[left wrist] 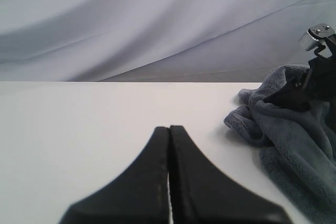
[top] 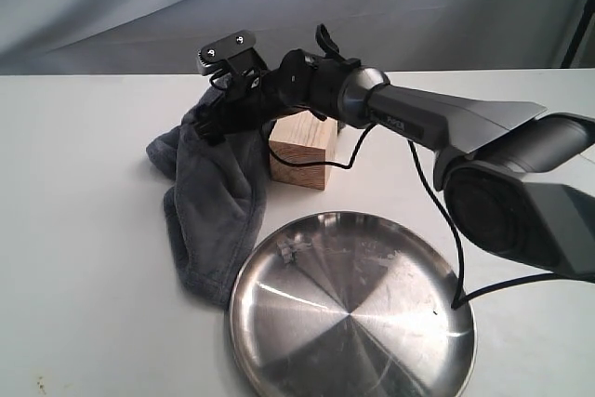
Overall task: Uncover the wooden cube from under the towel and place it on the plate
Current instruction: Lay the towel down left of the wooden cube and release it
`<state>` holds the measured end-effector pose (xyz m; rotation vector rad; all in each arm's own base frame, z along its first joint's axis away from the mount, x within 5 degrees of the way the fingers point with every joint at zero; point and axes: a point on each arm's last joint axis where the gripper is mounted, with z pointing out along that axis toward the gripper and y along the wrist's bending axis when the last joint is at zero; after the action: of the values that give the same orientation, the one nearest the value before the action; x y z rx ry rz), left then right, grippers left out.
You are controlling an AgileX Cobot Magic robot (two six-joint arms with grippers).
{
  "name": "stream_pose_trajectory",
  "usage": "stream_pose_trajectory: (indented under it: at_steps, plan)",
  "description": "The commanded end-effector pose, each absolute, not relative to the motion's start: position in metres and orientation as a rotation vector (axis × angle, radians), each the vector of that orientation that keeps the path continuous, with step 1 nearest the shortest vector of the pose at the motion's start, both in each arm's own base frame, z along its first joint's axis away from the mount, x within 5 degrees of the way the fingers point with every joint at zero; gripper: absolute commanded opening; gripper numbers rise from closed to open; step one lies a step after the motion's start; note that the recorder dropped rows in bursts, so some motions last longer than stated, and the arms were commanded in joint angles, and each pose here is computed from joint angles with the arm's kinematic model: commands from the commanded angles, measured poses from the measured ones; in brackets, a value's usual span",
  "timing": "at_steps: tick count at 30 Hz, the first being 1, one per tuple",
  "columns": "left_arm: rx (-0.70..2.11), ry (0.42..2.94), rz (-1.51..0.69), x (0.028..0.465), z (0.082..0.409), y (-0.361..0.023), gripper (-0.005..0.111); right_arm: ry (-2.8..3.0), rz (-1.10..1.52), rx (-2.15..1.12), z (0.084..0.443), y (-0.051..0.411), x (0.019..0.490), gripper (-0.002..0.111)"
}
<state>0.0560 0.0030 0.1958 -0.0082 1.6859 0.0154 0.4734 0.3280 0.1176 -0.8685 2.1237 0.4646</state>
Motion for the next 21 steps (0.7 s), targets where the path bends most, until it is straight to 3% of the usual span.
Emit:
stream_pose_trajectory:
  at_steps: [1,5,21]
  plan:
    - [-0.007,1.681,0.019,0.056,0.195,0.003,0.0,2.105,0.47,-0.868,0.137,0.325,0.474,0.09]
    - [-0.007,1.681,0.019,0.056,0.195,0.003,0.0,2.097,0.496,-0.871,0.155,0.325,0.471,0.095]
    - [-0.007,1.681,0.019,0.056,0.195,0.003,0.0,2.08,0.453,-1.018,0.213,0.317,0.455,0.095]
